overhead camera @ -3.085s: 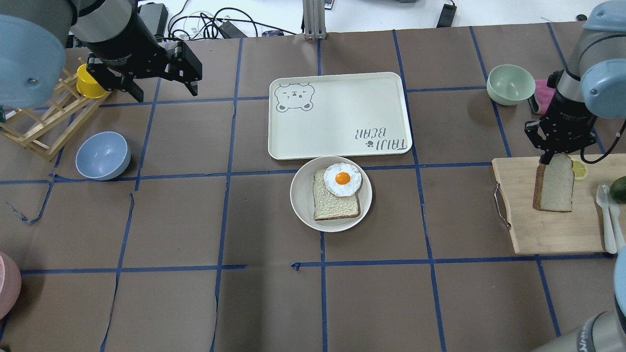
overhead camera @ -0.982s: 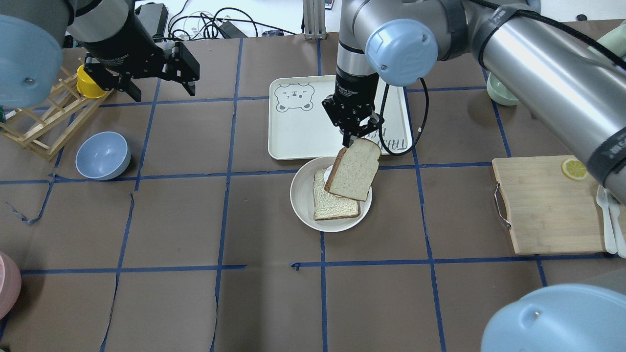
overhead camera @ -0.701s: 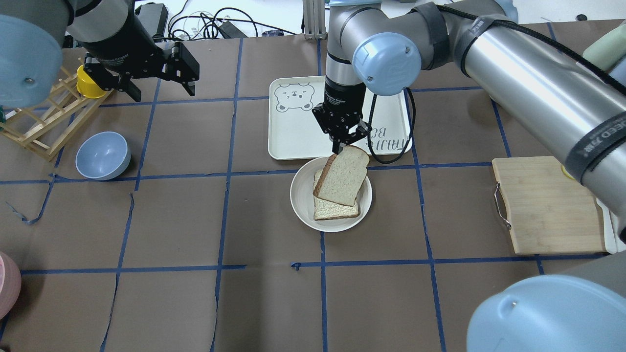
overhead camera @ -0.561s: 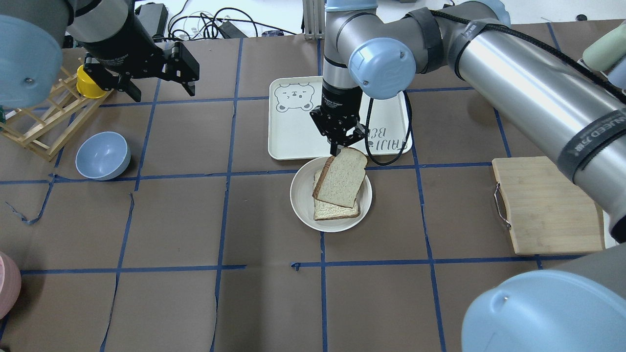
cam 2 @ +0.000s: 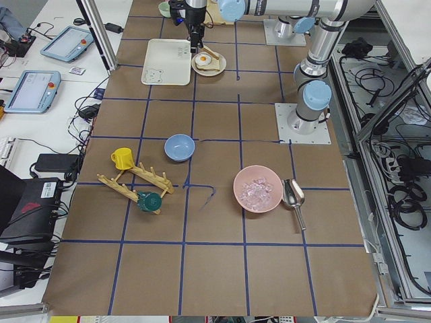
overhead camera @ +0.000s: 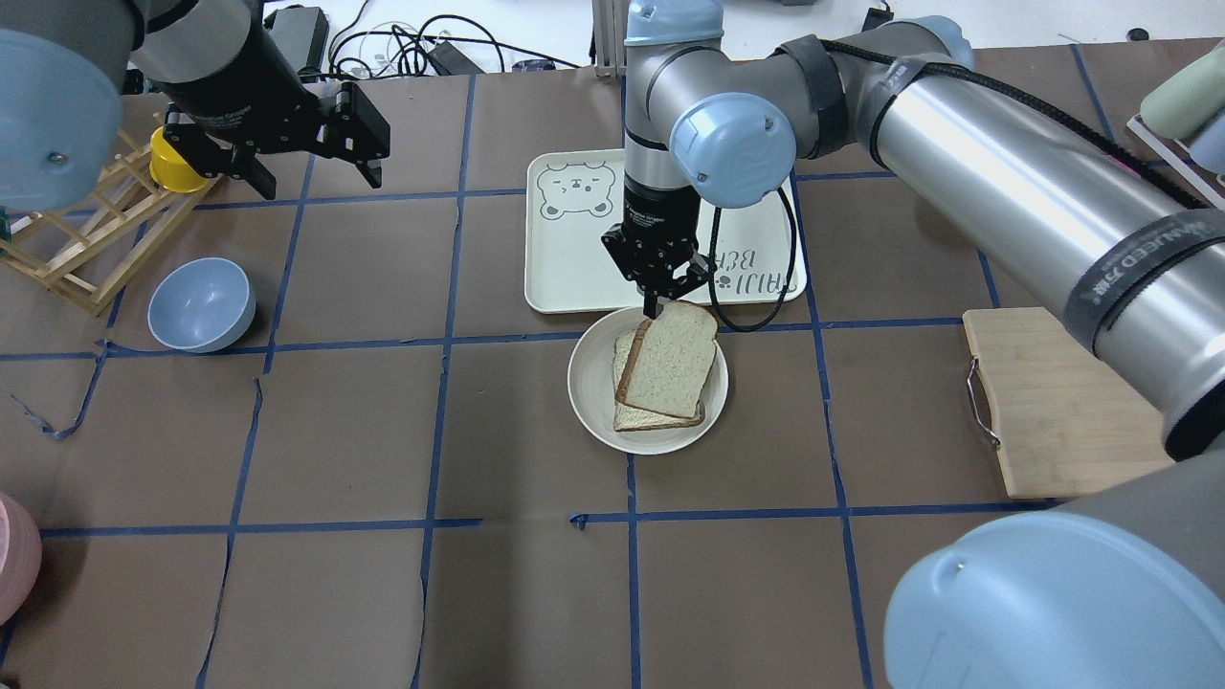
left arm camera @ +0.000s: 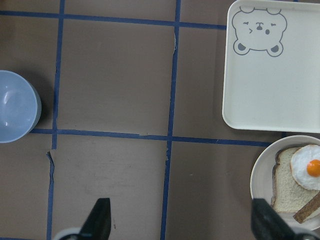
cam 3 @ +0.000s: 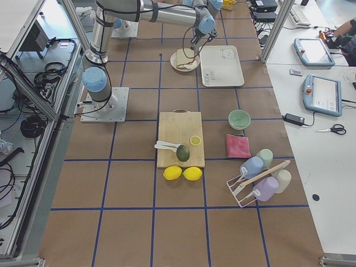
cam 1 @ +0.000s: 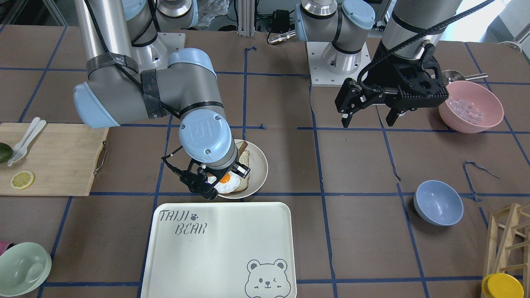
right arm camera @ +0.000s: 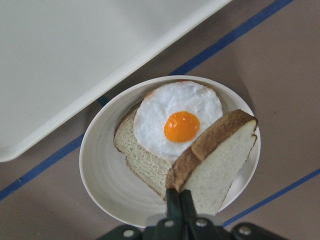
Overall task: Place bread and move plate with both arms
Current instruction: 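Lower the bread slice onto the egg-topped bread on the plate, then open the right gripper and raise it while the left arm reaches toward the plate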
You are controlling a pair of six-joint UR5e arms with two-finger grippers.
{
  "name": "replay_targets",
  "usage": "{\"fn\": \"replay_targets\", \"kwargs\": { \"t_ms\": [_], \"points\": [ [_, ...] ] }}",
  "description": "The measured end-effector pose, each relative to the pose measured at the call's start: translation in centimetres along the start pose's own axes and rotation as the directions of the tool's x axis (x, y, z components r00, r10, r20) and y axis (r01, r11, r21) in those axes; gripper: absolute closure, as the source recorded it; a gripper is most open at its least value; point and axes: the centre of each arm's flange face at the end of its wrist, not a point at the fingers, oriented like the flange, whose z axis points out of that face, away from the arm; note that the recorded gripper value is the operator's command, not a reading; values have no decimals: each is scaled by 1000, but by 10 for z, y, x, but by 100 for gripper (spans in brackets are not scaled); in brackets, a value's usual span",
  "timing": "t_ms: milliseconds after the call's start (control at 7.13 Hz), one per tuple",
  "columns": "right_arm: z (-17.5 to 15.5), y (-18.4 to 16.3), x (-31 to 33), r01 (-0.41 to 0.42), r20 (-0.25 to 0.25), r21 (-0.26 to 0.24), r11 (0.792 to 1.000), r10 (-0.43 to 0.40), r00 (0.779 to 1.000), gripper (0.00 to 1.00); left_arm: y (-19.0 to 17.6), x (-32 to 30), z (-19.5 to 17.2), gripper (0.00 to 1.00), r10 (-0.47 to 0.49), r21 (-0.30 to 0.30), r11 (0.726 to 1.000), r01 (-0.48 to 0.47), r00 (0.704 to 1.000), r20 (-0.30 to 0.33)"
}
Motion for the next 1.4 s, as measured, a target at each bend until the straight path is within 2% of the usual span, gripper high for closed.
{"fn": "replay_targets", "kwargs": {
  "t_ms": [421, 561, 701, 841, 982, 1122, 1262, 1402],
  "points": [
    [8, -11, -12, 24, 43, 34, 999, -26, 999, 100, 0, 0, 0, 0, 0, 0, 1000, 0, 1000, 0],
    [12, -14, -16, 28, 56, 42, 999, -31, 998, 91, 0, 0, 0, 0, 0, 0, 1000, 0, 1000, 0],
    [16, -17, -19, 31, 65, 46, 998, -34, 997, 55, 0, -2, 0, 0, -3, 0, 1000, 3, 1000, 1],
    [19, -18, -21, 31, 67, 45, 998, -34, 997, 35, -1, -3, 0, 0, -6, 0, 1000, 6, 1000, 2],
    [23, -19, -20, 29, 64, 41, 999, -32, 997, 30, -1, -4, 0, 0, -7, 0, 1000, 7, 1000, 2],
    [27, -19, -18, 25, 59, 35, 999, -27, 998, 20, -1, -4, 0, 0, -7, 0, 1000, 7, 1000, 2],
    [30, -18, -17, 21, 54, 30, 999, -22, 998, 19, -1, -4, 0, 0, -8, 0, 1000, 8, 1000, 2],
    [29, -16, -16, 18, 54, 29, 999, -20, 998, 0, -1, -4, 0, 0, -8, 0, 1000, 8, 1000, 1]
  ]
}}
